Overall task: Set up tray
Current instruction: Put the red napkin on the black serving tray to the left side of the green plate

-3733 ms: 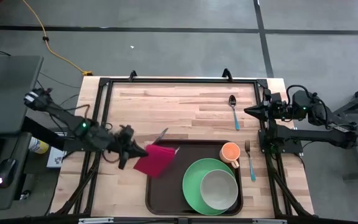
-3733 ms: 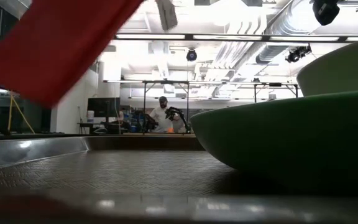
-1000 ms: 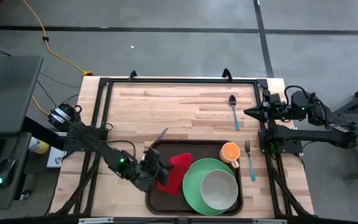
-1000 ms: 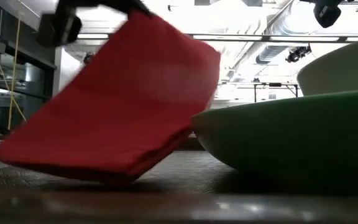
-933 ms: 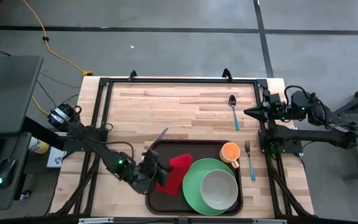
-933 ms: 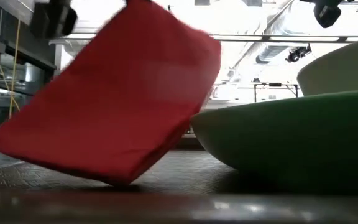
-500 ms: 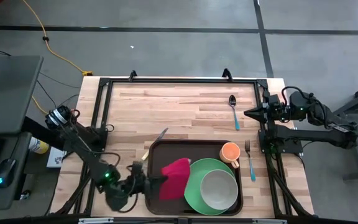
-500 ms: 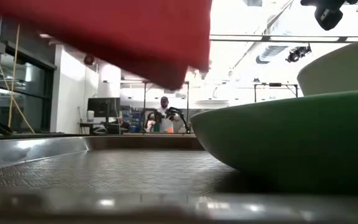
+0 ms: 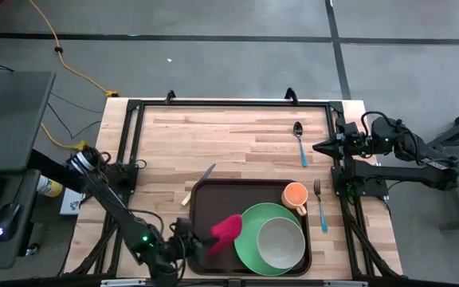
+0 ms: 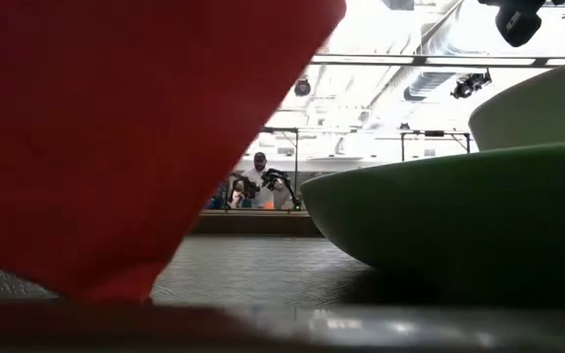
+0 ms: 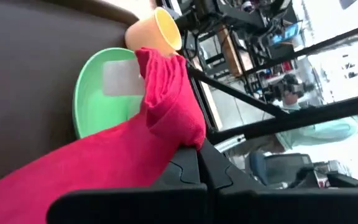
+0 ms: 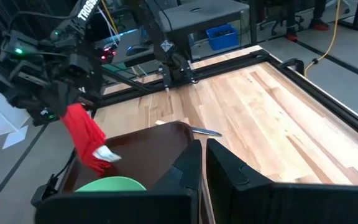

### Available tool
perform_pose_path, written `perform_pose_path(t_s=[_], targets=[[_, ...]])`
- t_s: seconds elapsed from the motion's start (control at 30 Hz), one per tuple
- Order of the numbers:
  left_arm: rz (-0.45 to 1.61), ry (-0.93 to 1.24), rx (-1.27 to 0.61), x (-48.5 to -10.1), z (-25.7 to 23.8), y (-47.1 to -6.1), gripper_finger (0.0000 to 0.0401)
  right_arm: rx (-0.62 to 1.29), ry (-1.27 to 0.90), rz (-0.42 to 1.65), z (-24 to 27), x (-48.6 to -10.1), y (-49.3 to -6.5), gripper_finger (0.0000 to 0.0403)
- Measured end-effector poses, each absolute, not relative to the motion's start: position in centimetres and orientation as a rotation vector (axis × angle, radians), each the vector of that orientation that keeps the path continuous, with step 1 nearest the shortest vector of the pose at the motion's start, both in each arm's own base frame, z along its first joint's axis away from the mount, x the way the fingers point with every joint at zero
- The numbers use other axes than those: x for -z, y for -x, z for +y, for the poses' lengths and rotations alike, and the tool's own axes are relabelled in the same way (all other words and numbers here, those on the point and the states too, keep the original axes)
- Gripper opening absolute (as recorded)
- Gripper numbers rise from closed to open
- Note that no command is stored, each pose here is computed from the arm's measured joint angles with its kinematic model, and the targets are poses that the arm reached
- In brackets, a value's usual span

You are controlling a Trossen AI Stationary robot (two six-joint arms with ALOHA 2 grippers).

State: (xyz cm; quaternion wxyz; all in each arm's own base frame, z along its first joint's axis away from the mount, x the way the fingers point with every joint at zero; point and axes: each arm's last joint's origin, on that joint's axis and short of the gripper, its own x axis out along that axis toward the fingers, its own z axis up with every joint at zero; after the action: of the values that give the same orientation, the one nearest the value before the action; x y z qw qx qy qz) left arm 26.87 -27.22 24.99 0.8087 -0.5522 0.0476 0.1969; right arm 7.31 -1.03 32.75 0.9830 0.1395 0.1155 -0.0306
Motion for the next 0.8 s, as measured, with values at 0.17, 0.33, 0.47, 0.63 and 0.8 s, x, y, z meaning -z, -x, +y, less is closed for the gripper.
perform_pose_path(t_s=[0.17,0.33,0.47,0.63,0.8], targets=[[0.142,1.108,-0.479,-23.5,-26.4,-27.8,0.0011,0.063,-0.289,0.229,-1.0,-32.8,-7.3,0.0],[0.262,1.005,-0.558,-22.2,-24.7,-28.3,0.0011,0.061,-0.293,0.228,-1.0,-32.8,-7.3,0.0],[0.381,0.897,-0.654,-21.3,-22.8,-28.3,0.0011,0.059,-0.298,0.227,-1.0,-32.8,-7.3,0.0],[0.447,0.797,-0.757,-20.7,-20.7,-28.6,0.0011,0.057,-0.298,0.223,-1.0,-32.8,-7.3,0.0],[0.54,0.766,-0.808,-20.1,-19.6,-28.8,0.0011,0.058,-0.301,0.222,-1.0,-32.8,-7.3,0.0]])
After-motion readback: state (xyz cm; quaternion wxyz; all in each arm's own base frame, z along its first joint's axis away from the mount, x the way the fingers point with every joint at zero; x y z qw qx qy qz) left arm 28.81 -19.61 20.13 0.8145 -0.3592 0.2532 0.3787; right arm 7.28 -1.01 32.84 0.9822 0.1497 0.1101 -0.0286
